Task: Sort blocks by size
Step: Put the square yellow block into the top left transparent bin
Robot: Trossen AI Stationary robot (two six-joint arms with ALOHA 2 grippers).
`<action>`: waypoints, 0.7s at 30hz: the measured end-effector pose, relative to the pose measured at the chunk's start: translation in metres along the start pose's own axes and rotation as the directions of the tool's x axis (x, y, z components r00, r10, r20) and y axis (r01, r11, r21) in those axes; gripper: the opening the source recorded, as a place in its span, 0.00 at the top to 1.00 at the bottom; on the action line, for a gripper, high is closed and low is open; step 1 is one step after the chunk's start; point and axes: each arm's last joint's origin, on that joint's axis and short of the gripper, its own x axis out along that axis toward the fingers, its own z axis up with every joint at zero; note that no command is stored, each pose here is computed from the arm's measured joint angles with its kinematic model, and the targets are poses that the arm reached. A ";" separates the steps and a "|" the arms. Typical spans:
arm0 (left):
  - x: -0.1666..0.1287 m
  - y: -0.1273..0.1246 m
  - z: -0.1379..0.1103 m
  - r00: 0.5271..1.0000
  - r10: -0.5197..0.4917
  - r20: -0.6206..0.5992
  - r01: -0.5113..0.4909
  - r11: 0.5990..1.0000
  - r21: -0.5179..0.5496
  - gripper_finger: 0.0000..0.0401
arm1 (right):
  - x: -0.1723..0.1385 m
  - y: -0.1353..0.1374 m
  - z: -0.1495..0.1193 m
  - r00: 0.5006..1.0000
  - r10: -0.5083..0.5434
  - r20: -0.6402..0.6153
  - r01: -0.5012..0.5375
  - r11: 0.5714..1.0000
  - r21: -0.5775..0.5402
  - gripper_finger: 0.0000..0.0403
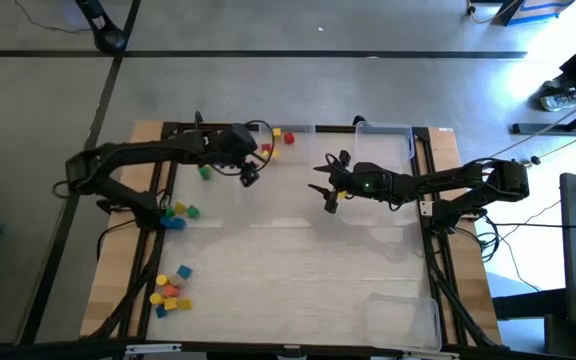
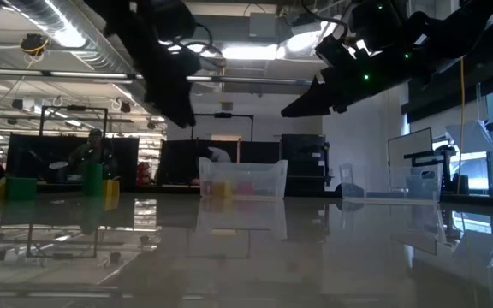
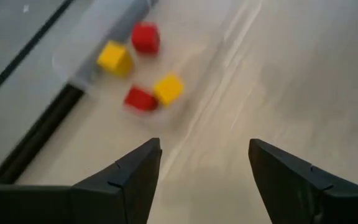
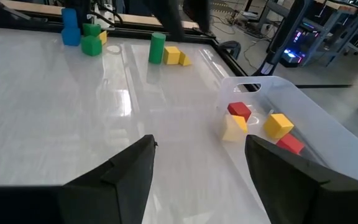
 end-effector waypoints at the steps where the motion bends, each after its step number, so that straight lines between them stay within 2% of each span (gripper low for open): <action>1: -0.005 -0.001 -0.005 0.999 0.008 -0.035 -0.009 1.000 -0.004 0.43 | 0.000 0.000 0.000 1.000 0.000 0.000 0.000 1.000 0.000 0.38; 6: -0.021 -0.009 -0.023 0.983 0.064 -0.170 -0.067 0.998 -0.011 0.43 | 0.000 0.000 -0.002 1.000 0.003 -0.016 -0.003 1.000 -0.003 0.38; 9: -0.023 -0.008 -0.030 0.959 0.180 -0.217 -0.188 0.982 -0.014 0.43 | 0.000 0.000 -0.002 1.000 0.003 -0.017 -0.003 1.000 -0.003 0.38; 14: -0.013 0.006 -0.040 0.909 0.339 -0.244 -0.374 0.920 -0.116 0.43 | 0.000 0.000 -0.001 1.000 0.003 -0.011 -0.003 1.000 -0.002 0.38; 18: -0.005 0.032 -0.047 0.872 0.378 -0.311 -0.456 0.859 -0.235 0.43 | 0.000 0.000 -0.001 1.000 0.003 -0.014 -0.003 1.000 -0.003 0.38; 21: -0.002 0.053 -0.049 0.869 0.351 -0.349 -0.465 0.820 -0.333 0.44 | 0.000 0.000 -0.001 1.000 0.003 -0.014 -0.003 1.000 -0.002 0.38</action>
